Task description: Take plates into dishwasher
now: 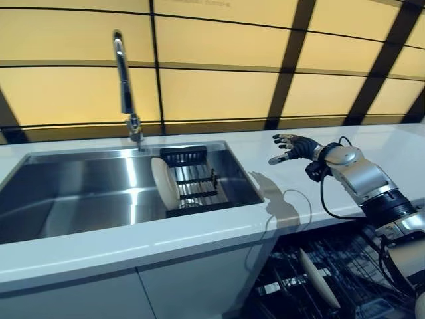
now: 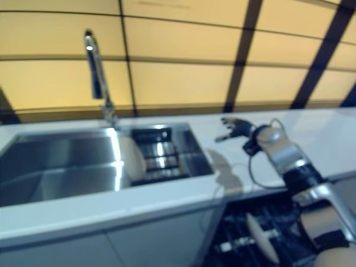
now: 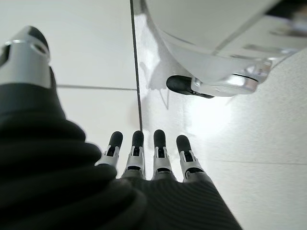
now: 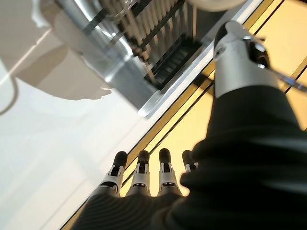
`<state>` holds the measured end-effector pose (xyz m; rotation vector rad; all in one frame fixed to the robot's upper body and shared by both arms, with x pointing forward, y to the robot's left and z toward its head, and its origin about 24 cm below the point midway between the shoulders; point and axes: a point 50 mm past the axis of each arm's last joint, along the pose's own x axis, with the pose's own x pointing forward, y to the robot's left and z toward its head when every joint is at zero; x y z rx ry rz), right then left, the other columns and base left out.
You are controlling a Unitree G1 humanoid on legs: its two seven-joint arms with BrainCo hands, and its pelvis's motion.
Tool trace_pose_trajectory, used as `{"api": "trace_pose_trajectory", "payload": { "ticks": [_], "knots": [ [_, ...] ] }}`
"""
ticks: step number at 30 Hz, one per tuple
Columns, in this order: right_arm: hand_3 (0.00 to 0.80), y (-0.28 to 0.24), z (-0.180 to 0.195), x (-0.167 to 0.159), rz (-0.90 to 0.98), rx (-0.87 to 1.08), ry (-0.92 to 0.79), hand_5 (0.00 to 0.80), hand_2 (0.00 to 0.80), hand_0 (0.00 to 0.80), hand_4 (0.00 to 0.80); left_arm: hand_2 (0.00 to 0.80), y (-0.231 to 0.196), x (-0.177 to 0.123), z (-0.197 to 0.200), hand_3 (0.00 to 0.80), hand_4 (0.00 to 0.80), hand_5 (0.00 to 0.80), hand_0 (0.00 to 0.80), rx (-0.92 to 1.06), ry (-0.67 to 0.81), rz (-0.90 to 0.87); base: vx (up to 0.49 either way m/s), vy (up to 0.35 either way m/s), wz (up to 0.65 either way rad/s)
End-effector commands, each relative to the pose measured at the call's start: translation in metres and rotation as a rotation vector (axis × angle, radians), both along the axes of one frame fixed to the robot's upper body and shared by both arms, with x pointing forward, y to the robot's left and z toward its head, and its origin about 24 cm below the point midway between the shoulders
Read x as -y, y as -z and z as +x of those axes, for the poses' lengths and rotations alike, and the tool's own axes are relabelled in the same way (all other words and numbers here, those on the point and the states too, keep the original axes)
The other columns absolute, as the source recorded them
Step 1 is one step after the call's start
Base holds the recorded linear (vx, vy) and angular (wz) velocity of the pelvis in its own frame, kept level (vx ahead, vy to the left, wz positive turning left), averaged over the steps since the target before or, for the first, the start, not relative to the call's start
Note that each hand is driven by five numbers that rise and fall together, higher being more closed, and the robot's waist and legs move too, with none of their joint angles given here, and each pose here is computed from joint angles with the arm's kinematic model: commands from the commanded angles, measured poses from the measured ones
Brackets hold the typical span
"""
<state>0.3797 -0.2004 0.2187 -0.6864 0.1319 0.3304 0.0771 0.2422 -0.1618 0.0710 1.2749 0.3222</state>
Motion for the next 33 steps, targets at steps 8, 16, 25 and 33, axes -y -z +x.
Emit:
{"api": "trace_pose_trajectory", "payload": {
  "ticks": [8, 16, 25, 33],
  "knots": [
    [0.000, -0.091, 0.004, -0.035, -0.247, 0.306, -0.053, 0.000, 0.000, 0.000, 0.000, 0.000, -0.004, -0.001, 0.016, 0.000, 0.000, 0.000, 0.000, 0.044, 0.022, 0.023, 0.005, 0.023, 0.12],
    [0.000, -0.096, 0.006, -0.038, -0.275, 0.307, -0.038, 0.000, 0.000, 0.000, 0.000, 0.000, -0.004, -0.004, 0.014, 0.000, 0.000, 0.000, 0.000, 0.043, 0.012, 0.029, 0.004, 0.007, 0.05],
    [0.000, -0.112, 0.000, -0.055, -0.472, 0.521, -0.121, 0.000, 0.000, 0.000, 0.000, 0.000, -0.005, -0.008, 0.016, 0.000, 0.000, 0.000, 0.000, 0.052, 0.006, 0.056, 0.000, 0.000, 0.00],
    [0.000, -0.130, -0.018, -0.084, -0.916, 0.884, -0.266, 0.000, 0.000, 0.000, 0.000, 0.000, -0.005, -0.007, 0.010, 0.000, 0.000, 0.000, 0.000, 0.036, 0.038, 0.056, 0.005, 0.003, 0.04]
  ]
}}
